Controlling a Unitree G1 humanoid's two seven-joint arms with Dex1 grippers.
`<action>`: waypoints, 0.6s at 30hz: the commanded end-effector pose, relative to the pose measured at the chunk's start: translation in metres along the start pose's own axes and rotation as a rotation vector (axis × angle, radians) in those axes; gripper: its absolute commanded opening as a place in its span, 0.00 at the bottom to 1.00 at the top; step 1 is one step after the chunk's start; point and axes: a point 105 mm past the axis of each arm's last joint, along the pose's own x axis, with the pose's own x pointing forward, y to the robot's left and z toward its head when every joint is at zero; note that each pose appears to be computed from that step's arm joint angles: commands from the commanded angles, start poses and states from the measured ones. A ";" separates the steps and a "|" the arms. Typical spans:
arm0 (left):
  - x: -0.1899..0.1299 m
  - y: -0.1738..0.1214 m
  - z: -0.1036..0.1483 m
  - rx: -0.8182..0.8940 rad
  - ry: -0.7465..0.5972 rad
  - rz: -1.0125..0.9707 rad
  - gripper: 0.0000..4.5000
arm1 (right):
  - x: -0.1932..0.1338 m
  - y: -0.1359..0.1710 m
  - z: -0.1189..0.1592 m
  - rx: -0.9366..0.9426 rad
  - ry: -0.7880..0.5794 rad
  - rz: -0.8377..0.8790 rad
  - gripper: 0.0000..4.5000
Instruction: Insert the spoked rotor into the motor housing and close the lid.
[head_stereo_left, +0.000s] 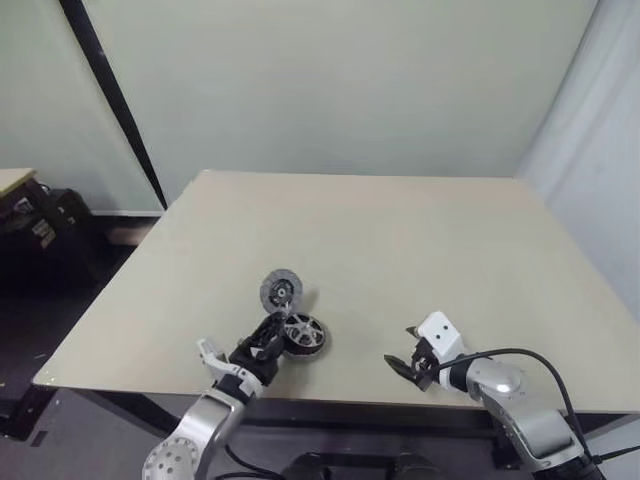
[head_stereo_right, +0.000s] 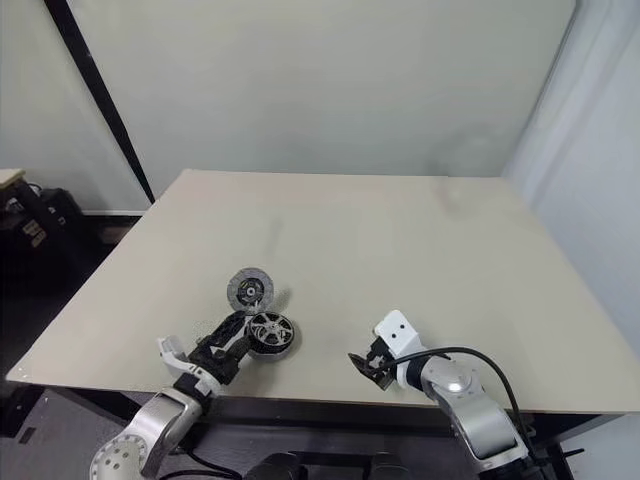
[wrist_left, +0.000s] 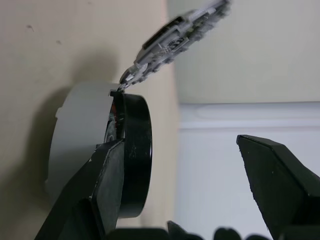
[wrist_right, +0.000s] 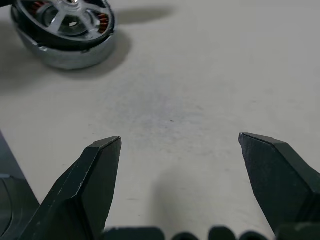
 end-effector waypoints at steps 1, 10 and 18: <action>0.013 -0.023 0.013 0.072 -0.107 -0.010 0.83 | -0.002 -0.003 0.010 -0.038 -0.032 -0.005 0.91; 0.025 -0.035 0.013 0.129 -0.074 0.024 0.83 | 0.007 0.024 0.032 0.003 -0.116 0.134 0.91; 0.030 -0.017 0.000 0.150 -0.018 0.092 0.83 | 0.032 0.051 0.052 -0.035 -0.175 0.203 0.91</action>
